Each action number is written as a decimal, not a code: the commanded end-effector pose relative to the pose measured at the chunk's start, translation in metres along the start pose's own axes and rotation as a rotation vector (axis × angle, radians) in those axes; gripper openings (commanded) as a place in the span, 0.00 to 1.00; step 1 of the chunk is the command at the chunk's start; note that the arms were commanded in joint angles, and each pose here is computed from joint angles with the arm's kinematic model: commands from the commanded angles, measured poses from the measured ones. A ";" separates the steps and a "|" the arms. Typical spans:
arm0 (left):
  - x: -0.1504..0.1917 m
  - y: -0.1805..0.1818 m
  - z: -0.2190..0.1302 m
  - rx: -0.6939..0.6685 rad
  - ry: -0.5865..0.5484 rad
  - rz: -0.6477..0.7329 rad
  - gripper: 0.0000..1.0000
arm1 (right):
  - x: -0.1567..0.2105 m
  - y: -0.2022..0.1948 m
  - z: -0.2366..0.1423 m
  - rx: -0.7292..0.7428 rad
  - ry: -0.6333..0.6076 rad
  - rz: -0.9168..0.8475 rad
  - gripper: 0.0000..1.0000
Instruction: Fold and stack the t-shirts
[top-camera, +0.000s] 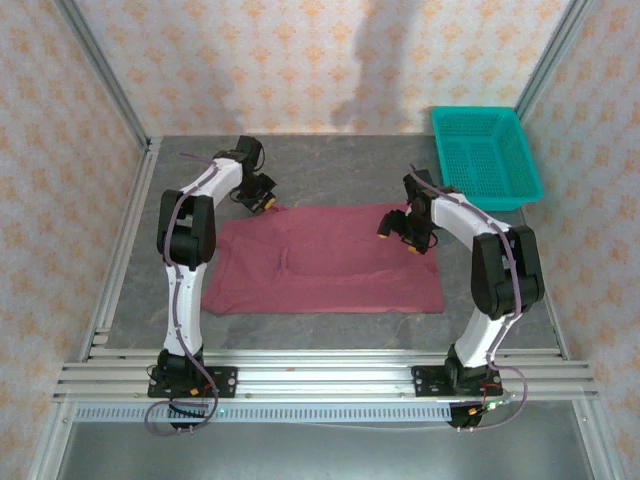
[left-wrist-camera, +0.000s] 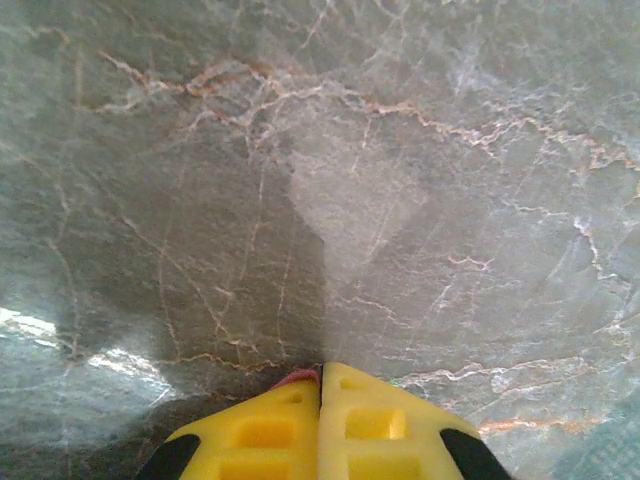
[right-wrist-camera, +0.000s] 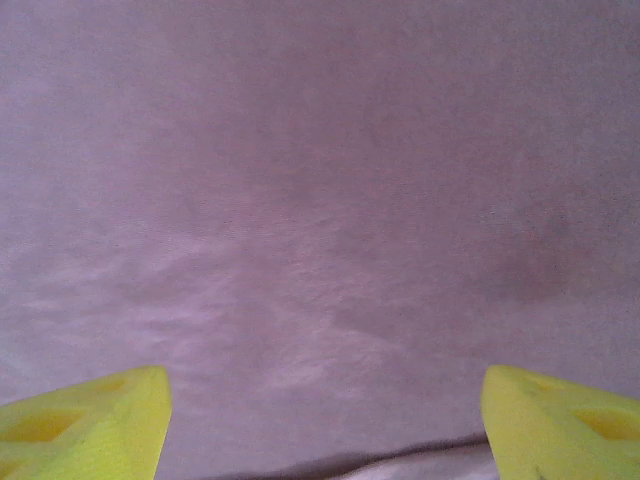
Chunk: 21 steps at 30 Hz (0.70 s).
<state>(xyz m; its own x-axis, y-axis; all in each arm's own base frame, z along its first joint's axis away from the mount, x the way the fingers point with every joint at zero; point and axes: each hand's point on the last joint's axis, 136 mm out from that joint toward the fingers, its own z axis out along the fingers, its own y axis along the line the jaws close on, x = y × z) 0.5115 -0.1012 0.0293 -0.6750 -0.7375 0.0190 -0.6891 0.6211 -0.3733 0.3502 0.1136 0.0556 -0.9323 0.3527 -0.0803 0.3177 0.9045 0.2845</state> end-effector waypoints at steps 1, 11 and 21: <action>-0.008 -0.026 -0.043 0.090 -0.076 0.032 0.03 | 0.012 -0.024 0.014 0.120 0.039 0.024 0.80; -0.014 -0.042 -0.073 0.090 -0.100 0.143 0.03 | 0.022 -0.048 0.028 0.259 0.080 0.019 0.80; -0.018 -0.048 -0.081 0.051 -0.100 0.244 0.02 | 0.024 -0.057 0.032 0.307 0.093 0.018 0.79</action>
<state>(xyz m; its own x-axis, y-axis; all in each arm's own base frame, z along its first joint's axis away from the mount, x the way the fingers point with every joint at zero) 0.5409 -0.1008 0.1266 -0.7597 -0.6291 -0.1644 -0.5081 0.7321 -0.4537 0.3301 0.0910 0.0203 -0.9360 0.3504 -0.0350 0.3469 0.9346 0.0790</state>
